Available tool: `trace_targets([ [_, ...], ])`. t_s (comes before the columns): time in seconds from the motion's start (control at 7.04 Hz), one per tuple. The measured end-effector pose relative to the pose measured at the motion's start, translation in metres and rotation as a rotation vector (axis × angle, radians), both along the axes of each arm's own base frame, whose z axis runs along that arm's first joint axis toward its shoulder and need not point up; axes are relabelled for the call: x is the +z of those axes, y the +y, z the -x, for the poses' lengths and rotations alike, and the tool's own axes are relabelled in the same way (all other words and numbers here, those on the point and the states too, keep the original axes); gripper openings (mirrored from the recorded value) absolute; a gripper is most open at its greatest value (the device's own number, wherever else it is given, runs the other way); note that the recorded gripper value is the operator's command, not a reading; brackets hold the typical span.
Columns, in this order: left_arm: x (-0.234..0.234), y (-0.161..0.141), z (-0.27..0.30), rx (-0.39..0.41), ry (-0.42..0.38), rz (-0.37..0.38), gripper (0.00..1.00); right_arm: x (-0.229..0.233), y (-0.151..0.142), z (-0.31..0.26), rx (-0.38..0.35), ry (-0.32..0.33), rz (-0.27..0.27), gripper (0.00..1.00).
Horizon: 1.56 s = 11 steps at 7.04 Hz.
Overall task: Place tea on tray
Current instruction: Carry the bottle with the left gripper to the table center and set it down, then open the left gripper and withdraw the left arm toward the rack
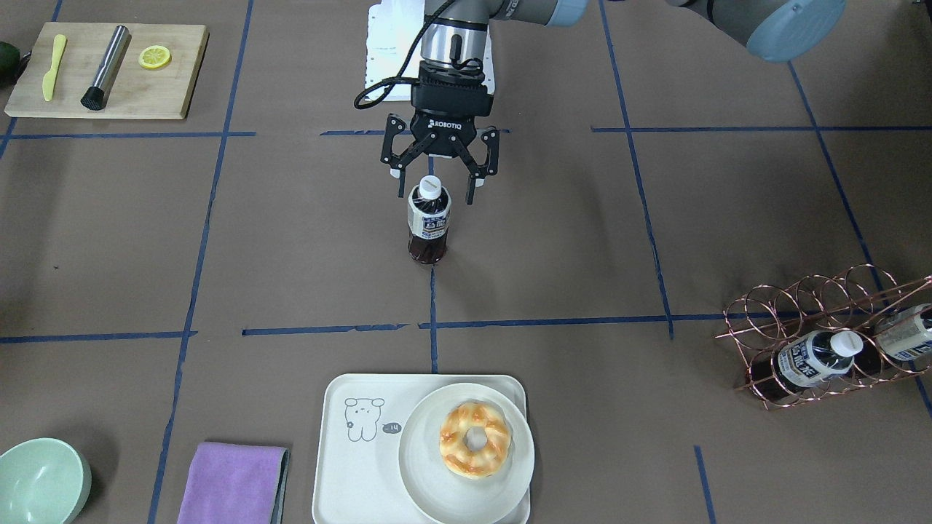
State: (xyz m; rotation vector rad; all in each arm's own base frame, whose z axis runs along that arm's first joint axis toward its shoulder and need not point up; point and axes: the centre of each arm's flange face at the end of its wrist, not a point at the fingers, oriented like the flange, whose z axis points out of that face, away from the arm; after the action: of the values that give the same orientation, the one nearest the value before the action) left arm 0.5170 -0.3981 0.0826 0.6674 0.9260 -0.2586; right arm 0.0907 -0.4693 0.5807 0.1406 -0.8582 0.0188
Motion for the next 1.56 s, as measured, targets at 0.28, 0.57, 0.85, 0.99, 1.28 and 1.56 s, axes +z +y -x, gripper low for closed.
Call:
trace_targets([
  [0.28, -0.015, 0.004, 0.022, 0.000, 0.037, -0.017, 1.00, -0.005, -0.002, 0.001, 0.003, -0.001, -0.005, 1.00],
  [0.57, -0.005, -0.010, 0.058, 0.038, 0.042, -0.004, 1.00, -0.030, -0.005, 0.018, 0.010, -0.008, -0.005, 1.00],
  [0.85, 0.039, -0.025, 0.113, 0.115, 0.002, 0.023, 1.00, -0.076, -0.013, 0.055, 0.009, -0.024, -0.010, 1.00],
  [0.99, 0.069, -0.027, 0.138, 0.144, -0.033, 0.049, 1.00, -0.099, -0.019, 0.067, 0.014, -0.034, -0.022, 1.00],
  [1.28, 0.140, -0.014, 0.186, 0.208, -0.132, 0.106, 1.00, -0.153, -0.026, 0.099, 0.018, -0.060, -0.046, 1.00],
  [1.56, 0.208, -0.006, 0.242, 0.296, -0.219, 0.181, 1.00, -0.223, -0.029, 0.154, 0.032, -0.091, -0.051, 1.00],
])
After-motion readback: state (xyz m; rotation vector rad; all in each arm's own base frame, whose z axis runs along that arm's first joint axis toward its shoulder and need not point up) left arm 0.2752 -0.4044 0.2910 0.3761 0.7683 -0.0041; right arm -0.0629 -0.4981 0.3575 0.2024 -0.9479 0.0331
